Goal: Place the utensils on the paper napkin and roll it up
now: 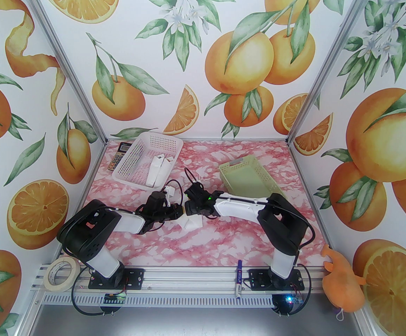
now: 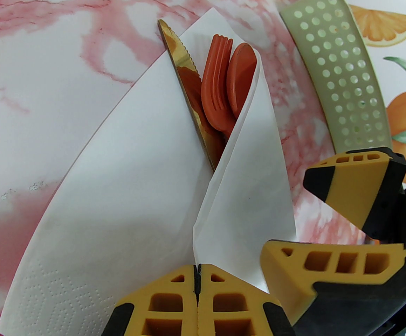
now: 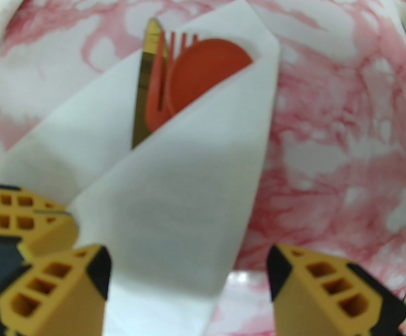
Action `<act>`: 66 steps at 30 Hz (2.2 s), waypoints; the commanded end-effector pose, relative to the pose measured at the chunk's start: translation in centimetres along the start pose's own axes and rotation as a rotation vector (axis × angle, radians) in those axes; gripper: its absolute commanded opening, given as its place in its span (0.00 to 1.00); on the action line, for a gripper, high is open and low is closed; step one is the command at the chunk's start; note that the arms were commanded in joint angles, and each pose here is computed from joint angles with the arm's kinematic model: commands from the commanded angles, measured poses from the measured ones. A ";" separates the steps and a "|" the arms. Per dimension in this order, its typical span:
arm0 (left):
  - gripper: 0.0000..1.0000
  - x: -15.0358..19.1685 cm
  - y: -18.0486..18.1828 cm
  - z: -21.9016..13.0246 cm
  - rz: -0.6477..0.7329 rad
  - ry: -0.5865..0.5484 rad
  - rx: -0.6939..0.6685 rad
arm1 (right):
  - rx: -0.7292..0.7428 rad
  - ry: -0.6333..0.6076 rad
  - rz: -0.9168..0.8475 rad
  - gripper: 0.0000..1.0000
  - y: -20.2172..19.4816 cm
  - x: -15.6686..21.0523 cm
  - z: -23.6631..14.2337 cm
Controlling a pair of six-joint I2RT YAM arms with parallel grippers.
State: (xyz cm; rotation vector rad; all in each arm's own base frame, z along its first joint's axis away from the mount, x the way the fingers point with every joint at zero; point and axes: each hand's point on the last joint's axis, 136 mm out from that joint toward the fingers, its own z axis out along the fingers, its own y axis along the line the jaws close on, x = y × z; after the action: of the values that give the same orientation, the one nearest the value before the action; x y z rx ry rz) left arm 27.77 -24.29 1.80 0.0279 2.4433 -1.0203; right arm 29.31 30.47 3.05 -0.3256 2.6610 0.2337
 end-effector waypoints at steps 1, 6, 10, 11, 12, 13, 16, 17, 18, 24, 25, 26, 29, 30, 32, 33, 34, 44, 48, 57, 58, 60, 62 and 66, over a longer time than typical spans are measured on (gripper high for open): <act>0.00 3.3 2.7 -0.1 -0.049 0.101 -0.083 | 0.020 -0.014 -0.025 0.81 0.5 -0.5 0.2; 0.00 3.3 2.6 -0.2 -0.049 0.099 -0.083 | 0.026 -0.002 -0.034 0.81 0.6 -0.3 0.8; 0.00 3.2 2.7 -0.2 -0.051 0.096 -0.086 | 0.045 0.026 -0.042 0.81 0.3 0.5 1.5; 0.00 3.2 2.7 -0.2 -0.051 0.096 -0.085 | 0.053 0.033 -0.044 0.81 0.1 0.8 1.8; 0.00 3.2 2.7 -0.2 -0.051 0.095 -0.087 | 0.057 0.044 -0.046 0.81 -0.1 1.2 2.0; 0.00 3.2 2.7 -0.3 -0.051 0.096 -0.088 | 0.059 0.052 -0.048 0.81 -0.2 1.5 2.2; 0.00 3.2 2.7 -0.3 -0.052 0.097 -0.086 | 0.075 0.085 -0.054 0.81 -0.8 2.8 2.9; 0.00 3.2 2.7 -0.2 -0.051 0.097 -0.087 | 0.080 0.091 -0.054 0.81 -1.0 3.0 3.0; 0.00 3.3 2.7 -0.2 -0.053 0.098 -0.085 | 0.086 0.099 -0.056 0.81 -1.2 3.4 3.1; 0.00 3.3 2.8 -0.2 -0.056 0.099 -0.091 | 0.125 0.119 -0.053 0.80 -2.8 4.5 3.2; 0.00 3.3 2.9 -0.3 -0.058 0.099 -0.093 | 0.128 0.120 -0.047 0.80 -3.0 4.5 3.1; 0.00 3.3 2.9 -0.2 -0.058 0.099 -0.093 | 0.128 0.119 -0.045 0.79 -3.2 4.5 3.0; 0.00 3.3 2.9 -0.2 -0.058 0.100 -0.096 | 0.132 0.117 -0.033 0.77 -3.9 4.3 2.6; 0.00 3.3 2.9 -0.2 -0.059 0.101 -0.098 | 0.131 0.116 -0.029 0.76 -4.0 4.3 2.6; 0.00 3.3 2.9 -0.2 -0.059 0.101 -0.100 | 0.132 0.116 -0.024 0.73 -4.3 4.3 2.4; 0.00 3.3 3.0 -0.2 -0.059 0.100 -0.101 | 0.132 0.117 -0.023 0.72 -4.4 4.3 2.3; 0.00 3.3 3.0 -0.2 -0.060 0.101 -0.102 | 0.134 0.119 -0.023 0.72 -4.6 4.3 2.3; 0.00 3.3 3.2 -0.3 -0.063 0.104 -0.109 | 0.176 0.151 -0.042 0.66 -5.8 5.4 2.4; 0.00 3.3 3.2 -0.3 -0.061 0.103 -0.111 | 0.195 0.158 -0.047 0.63 -6.3 5.7 2.2; 0.00 3.4 3.4 -0.3 -0.065 0.105 -0.112 | 0.191 0.154 -0.043 0.54 -6.6 5.6 1.6; 0.00 3.4 3.4 -0.3 -0.065 0.104 -0.113 | 0.189 0.154 -0.043 0.53 -6.6 5.7 1.6; 0.00 3.4 3.3 -0.3 -0.064 0.103 -0.112 | 0.183 0.155 -0.041 0.51 -6.5 5.6 1.6; 0.00 3.4 3.3 -0.3 -0.064 0.103 -0.110 | 0.178 0.159 -0.039 0.50 -6.4 5.8 1.7; 0.00 3.4 3.3 -0.3 -0.063 0.104 -0.111 | 0.162 0.159 -0.033 0.49 -6.1 5.7 1.7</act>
State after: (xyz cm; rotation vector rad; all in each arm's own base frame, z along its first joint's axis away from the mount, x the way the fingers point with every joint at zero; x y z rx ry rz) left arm 27.35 -24.55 1.78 0.0350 2.4524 -1.0483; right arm 29.43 28.93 1.37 -0.3382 2.6456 0.1967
